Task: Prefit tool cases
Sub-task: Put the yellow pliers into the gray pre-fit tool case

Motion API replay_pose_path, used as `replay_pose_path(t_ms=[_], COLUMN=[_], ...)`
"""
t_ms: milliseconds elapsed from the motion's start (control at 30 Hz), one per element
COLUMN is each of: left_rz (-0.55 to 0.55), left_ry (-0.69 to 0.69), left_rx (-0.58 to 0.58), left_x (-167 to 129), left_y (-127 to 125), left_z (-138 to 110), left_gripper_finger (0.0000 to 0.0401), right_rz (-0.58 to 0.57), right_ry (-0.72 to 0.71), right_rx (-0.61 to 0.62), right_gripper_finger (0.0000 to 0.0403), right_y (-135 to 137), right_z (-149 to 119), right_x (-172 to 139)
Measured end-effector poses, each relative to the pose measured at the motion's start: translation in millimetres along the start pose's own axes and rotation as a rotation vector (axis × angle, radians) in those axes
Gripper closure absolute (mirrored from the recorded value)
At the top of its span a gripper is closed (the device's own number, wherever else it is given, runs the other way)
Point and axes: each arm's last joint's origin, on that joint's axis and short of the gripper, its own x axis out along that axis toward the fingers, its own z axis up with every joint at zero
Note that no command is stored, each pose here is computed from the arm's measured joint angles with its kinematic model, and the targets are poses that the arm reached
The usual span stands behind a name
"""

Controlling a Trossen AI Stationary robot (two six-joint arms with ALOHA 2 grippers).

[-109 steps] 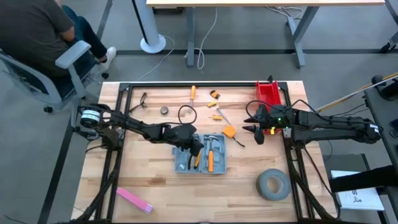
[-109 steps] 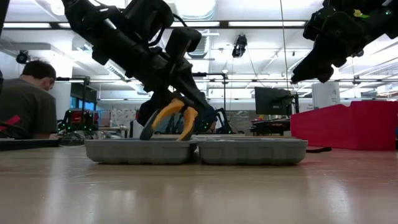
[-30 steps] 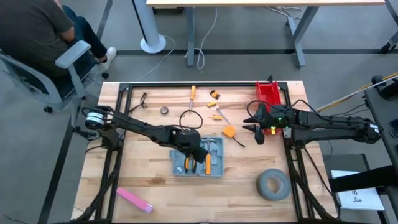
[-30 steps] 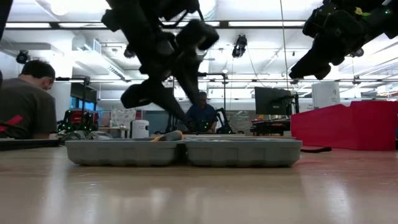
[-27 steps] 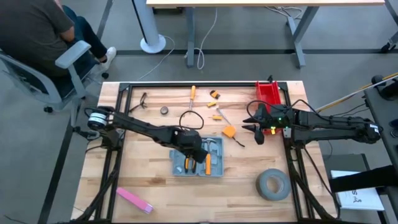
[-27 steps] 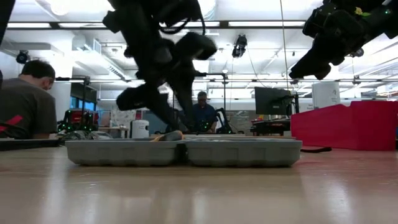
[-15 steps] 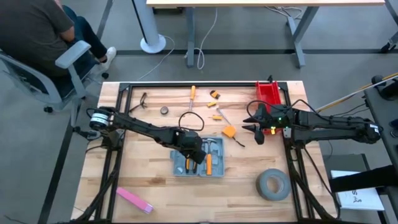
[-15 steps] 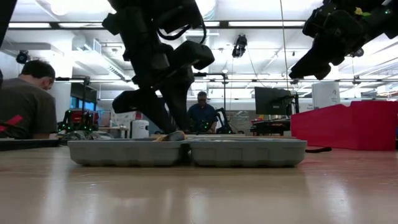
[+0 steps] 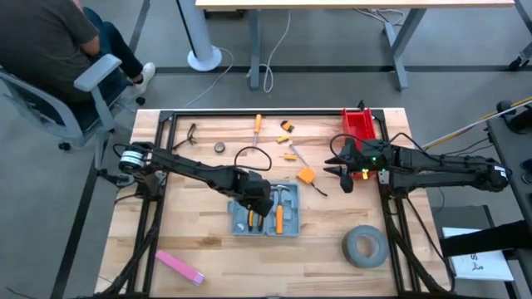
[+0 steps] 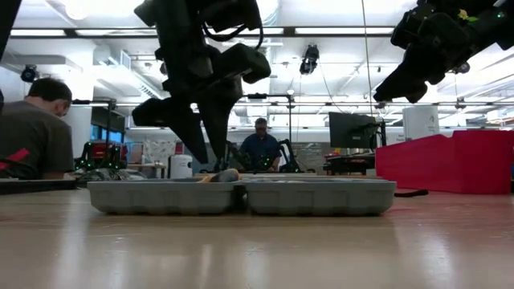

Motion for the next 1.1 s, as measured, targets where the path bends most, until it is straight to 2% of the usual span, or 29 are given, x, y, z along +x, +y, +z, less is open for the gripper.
replay_pose_path(t_ms=[200, 333, 567, 700, 900, 1100], left_rz=[-0.018, -0.032, 0.008, 0.021, 0.027, 0.014], left_ry=[0.02, 0.012, 0.001, -0.022, -0.017, 0.033], left_rx=[-0.008, 0.002, 0.089, 0.177, 0.208, 0.259], left_x=[2.6, 3.9, 9.6, 9.9, 13.8, 29.6], left_y=[0.5, -0.1, 7.1, 7.7, 7.6, 5.9], left_z=[-1.1, -0.8, -3.3, -2.7, -2.9, -4.5], left_gripper_finger=[0.0265, 0.0244, 0.0212, 0.021, 0.0214, 0.021], right_rz=[0.001, 0.002, 0.004, 0.008, 0.011, 0.011], right_ry=[0.0, 0.0, -0.002, -0.017, -0.02, -0.021], right_rx=[-0.007, -0.011, -0.01, -0.011, -0.008, -0.008], right_gripper_finger=[0.0286, 0.0283, 0.0296, 0.0302, 0.0296, 0.0287], right_y=[0.0, 0.1, 0.1, 0.4, 0.5, 0.5], right_z=[0.1, 0.1, 0.2, 1.7, 2.0, 2.0], right_x=[0.0, 0.0, 0.0, -0.1, -0.4, -0.4])
